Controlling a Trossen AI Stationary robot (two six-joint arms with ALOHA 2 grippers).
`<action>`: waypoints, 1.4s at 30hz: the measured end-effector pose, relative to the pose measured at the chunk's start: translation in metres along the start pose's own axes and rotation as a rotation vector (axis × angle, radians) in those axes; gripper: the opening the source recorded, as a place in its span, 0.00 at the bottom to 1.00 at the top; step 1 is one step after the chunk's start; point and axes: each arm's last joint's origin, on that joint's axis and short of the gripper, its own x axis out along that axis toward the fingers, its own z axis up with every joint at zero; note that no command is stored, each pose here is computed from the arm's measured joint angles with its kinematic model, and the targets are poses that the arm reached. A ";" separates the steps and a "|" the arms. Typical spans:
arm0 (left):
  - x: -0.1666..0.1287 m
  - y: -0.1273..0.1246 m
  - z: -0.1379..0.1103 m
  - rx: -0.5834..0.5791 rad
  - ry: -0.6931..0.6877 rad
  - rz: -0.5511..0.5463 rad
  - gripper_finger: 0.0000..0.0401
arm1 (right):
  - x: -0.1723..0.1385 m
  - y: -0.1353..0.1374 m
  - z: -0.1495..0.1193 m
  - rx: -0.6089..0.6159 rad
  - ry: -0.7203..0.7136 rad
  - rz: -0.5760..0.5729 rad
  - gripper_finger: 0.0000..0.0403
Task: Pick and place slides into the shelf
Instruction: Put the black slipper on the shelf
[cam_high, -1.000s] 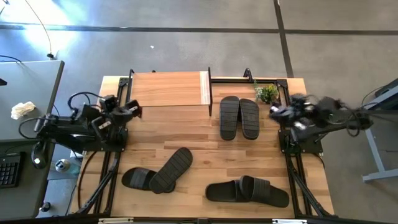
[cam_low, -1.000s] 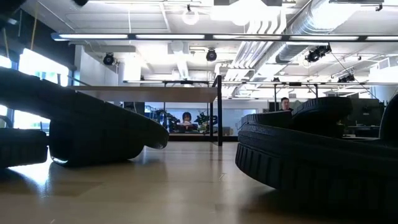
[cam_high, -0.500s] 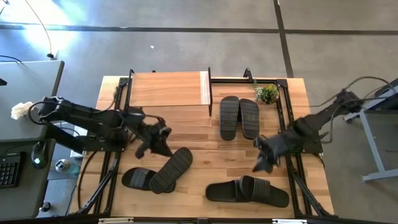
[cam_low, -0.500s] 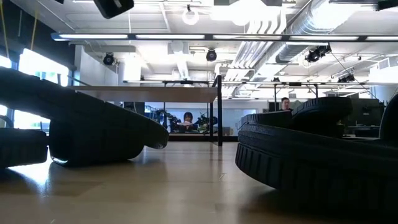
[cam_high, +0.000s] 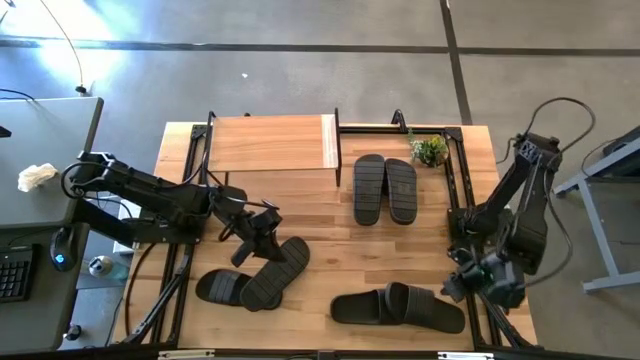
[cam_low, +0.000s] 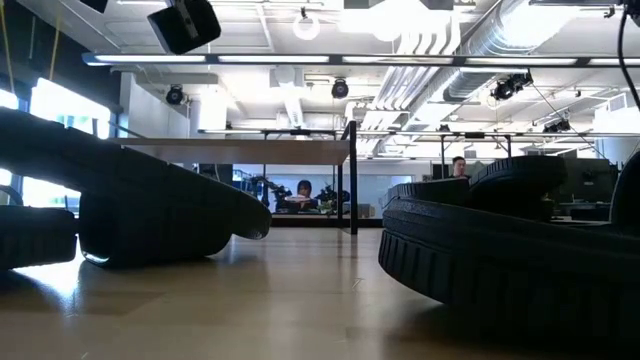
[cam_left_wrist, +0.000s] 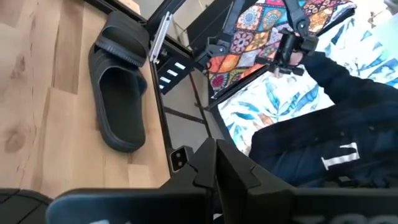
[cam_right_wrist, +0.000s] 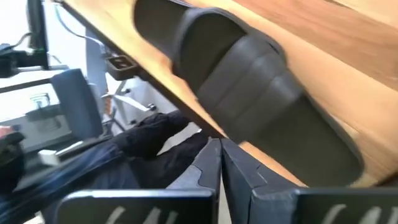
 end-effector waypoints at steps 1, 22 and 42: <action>0.000 0.001 0.000 -0.002 0.000 0.005 0.00 | 0.001 -0.002 -0.003 -0.003 -0.011 -0.012 0.03; 0.000 0.001 0.000 -0.012 -0.005 0.013 0.00 | 0.077 -0.008 -0.049 -0.022 -0.095 -0.123 0.45; 0.000 0.002 0.000 -0.021 -0.022 0.033 0.00 | 0.119 -0.026 -0.043 0.026 -0.141 0.021 0.45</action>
